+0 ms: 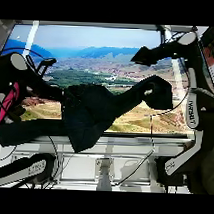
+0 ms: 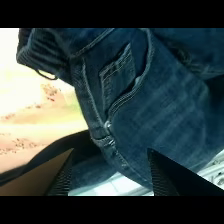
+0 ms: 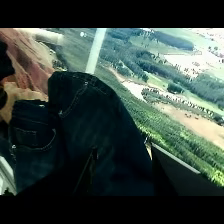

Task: Fold the clothes and pants, and hang the long-sleeved shirts on hangers.

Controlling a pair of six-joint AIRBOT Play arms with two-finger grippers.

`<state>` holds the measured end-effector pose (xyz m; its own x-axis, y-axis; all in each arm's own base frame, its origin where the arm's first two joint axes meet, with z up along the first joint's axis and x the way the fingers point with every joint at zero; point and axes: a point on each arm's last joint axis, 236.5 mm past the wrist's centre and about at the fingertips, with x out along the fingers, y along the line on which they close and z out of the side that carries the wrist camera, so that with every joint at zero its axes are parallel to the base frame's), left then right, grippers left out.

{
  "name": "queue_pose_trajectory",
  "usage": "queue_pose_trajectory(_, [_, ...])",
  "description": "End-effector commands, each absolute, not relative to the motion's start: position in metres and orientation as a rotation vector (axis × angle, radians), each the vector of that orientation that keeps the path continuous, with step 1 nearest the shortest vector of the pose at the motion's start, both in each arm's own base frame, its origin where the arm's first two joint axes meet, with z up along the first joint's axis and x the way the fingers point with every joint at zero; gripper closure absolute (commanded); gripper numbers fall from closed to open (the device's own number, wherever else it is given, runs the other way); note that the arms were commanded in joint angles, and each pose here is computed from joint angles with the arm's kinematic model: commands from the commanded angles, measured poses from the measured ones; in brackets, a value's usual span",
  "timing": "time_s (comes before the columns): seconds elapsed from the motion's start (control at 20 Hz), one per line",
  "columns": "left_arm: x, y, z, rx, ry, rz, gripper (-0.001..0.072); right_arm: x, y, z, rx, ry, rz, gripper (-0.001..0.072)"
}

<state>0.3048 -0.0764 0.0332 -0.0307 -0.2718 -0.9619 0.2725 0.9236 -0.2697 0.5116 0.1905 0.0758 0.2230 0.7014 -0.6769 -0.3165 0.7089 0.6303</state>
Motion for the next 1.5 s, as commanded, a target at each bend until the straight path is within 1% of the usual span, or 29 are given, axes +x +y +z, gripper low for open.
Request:
queue_pose_trajectory(0.0, [0.308, -0.066, 0.015, 0.012, 1.563, -0.4, 0.0179, 0.517, 0.213, 0.048, 0.36, 1.16, 0.724, 0.0301])
queue_pose_trajectory(0.2, [0.311, -0.086, -0.002, -0.047, 1.599, -0.455, 0.0179, 0.514, 0.223, 0.029, 0.328, 1.183, 0.763, 0.0302])
queue_pose_trajectory(0.35, [0.309, -0.091, -0.02, -0.051, 1.659, -0.47, 0.018, 0.509, 0.236, 0.015, 0.322, 1.207, 0.797, 0.0302])
queue_pose_trajectory(0.4, [0.308, -0.094, -0.025, -0.052, 1.678, -0.476, 0.0225, 0.506, 0.242, 0.01, 0.312, 1.216, 0.814, 0.0302])
queue_pose_trajectory(0.45, [0.306, -0.098, -0.029, -0.061, 1.695, -0.489, 0.0314, 0.503, 0.248, 0.005, 0.315, 1.23, 0.829, 0.0303])
queue_pose_trajectory(0.5, [0.306, -0.103, -0.032, -0.074, 1.704, -0.503, 0.0424, 0.5, 0.256, 0.001, 0.322, 1.242, 0.843, 0.0302])
queue_pose_trajectory(0.55, [0.305, -0.108, -0.033, -0.088, 1.708, -0.518, 0.0571, 0.495, 0.265, -0.006, 0.321, 1.259, 0.858, 0.0302])
queue_pose_trajectory(0.6, [0.305, -0.113, -0.031, -0.101, 1.704, -0.535, 0.0686, 0.49, 0.274, -0.014, 0.31, 1.276, 0.874, 0.0302])
queue_pose_trajectory(0.7, [0.301, -0.119, -0.025, -0.107, 1.701, -0.576, 0.0687, 0.476, 0.292, -0.032, 0.278, 1.318, 0.918, 0.0302])
queue_pose_trajectory(0.85, [0.301, -0.119, -0.012, -0.097, 1.664, -0.578, 0.0687, 0.456, 0.319, -0.057, 0.247, 1.377, 0.96, 0.0301])
queue_pose_trajectory(1.0, [0.301, -0.122, -0.003, -0.106, 1.636, -0.59, 0.0687, 0.444, 0.331, -0.073, 0.179, 1.392, 1.0, 0.0302])
queue_pose_trajectory(1.1, [0.301, -0.129, 0.003, -0.132, 1.62, -0.612, 0.0687, 0.445, 0.329, -0.085, 0.087, 1.376, 0.995, 0.0301])
queue_pose_trajectory(1.2, [0.301, -0.137, 0.009, -0.163, 1.604, -0.638, 0.0688, 0.45, 0.323, -0.094, 0.03, 1.365, 0.96, 0.0302])
queue_pose_trajectory(1.45, [0.301, -0.145, 0.014, -0.196, 1.593, -0.663, 0.0687, 0.457, 0.331, -0.095, 0.015, 1.326, 0.947, 0.0303])
